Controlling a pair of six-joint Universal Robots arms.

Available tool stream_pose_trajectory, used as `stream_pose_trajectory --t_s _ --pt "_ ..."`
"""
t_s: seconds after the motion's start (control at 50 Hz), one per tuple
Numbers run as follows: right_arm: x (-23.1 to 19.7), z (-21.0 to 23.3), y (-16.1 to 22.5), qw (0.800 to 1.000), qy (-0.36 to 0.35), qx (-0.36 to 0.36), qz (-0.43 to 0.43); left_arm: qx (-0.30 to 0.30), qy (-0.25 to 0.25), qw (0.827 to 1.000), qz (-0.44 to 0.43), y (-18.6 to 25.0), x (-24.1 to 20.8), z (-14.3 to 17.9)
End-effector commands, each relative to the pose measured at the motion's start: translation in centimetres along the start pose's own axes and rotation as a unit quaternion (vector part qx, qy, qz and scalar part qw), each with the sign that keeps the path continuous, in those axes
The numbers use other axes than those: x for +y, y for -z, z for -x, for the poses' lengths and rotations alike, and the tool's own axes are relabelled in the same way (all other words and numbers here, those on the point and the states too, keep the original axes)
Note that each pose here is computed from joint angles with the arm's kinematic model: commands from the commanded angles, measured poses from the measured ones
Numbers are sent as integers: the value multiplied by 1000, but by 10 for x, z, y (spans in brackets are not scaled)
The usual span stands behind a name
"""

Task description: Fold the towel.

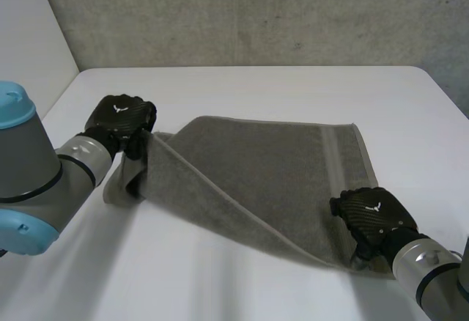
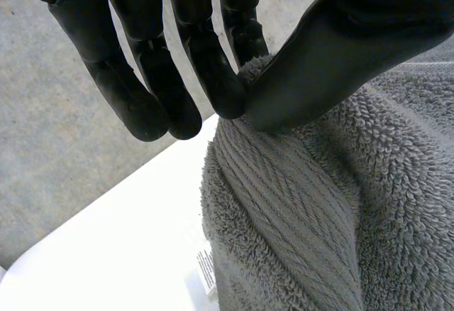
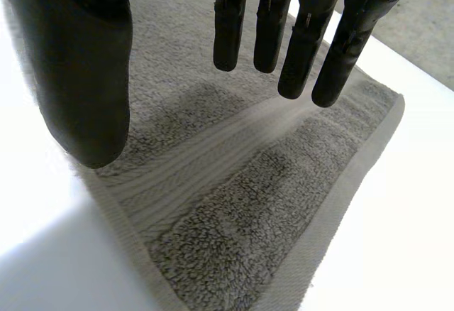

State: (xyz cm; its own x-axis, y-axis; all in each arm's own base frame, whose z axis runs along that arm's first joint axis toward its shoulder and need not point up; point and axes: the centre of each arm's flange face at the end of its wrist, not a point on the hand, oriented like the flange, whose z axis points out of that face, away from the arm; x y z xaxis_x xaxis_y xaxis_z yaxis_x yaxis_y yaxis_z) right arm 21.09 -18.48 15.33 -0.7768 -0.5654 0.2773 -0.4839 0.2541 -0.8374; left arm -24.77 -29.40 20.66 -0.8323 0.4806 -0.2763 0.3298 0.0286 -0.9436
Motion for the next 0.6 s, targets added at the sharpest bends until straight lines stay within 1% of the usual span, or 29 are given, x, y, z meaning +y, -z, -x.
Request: stream_pose_trajectory --t_s 0.02,0.2,0.34,0.6 --pt "8 0 -12 1000 -7 2 21 0 -1 1000 0 -1 1 0" --pt "14 1 -18 999 -11 -4 37 -2 -4 1000 -1 -3 1 2" --pt "9 1 -10 998 -25 -15 51 -2 -6 1000 2 -6 5 2" --pt "3 3 -6 998 -40 -29 48 -7 -6 1000 4 -11 7 5"
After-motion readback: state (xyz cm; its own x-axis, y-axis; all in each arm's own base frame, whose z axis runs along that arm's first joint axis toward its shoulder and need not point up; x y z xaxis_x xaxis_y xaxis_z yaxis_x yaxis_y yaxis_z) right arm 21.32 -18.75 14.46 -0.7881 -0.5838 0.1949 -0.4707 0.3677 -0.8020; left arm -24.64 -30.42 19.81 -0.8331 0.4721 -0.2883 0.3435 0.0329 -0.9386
